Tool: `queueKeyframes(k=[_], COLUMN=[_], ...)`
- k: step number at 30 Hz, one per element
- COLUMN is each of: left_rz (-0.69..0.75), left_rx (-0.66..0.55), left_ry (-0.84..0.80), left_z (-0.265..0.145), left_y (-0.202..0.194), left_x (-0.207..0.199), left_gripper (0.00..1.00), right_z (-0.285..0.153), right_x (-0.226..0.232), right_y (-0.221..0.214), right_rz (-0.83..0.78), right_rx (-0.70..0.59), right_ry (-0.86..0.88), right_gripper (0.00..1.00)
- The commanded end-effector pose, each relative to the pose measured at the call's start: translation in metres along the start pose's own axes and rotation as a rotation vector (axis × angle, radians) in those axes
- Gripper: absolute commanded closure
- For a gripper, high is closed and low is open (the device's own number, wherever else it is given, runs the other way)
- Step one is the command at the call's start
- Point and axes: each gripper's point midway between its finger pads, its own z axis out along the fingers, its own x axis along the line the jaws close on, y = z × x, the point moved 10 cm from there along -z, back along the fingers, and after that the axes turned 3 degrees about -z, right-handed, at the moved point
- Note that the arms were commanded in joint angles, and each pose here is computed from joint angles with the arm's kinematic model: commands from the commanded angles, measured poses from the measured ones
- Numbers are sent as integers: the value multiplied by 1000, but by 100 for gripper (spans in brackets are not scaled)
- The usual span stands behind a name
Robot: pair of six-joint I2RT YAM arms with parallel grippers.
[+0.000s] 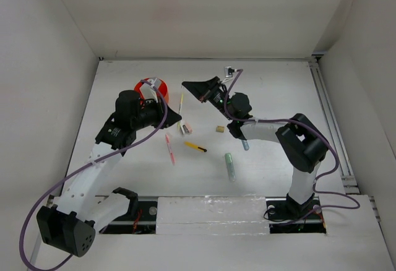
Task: Sort the stationery into containers
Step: Cap the pen
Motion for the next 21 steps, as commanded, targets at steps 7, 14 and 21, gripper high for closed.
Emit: queueKeyframes(k=[7, 14, 21], left_rz=[10, 18, 26], left_rx=[-21, -45, -54], left_ry=[9, 17, 35], left_z=[1, -2, -3], left_y=[2, 5, 7], left_x=[2, -1, 0], left_gripper=[100, 100, 100], right_z=[9, 9, 9], right_x=[32, 29, 24], right_y=[17, 13, 11], right_rz=[2, 2, 5], right_rx=[-53, -32, -24], right_ry=[157, 157, 141], right_gripper=[100, 100, 100])
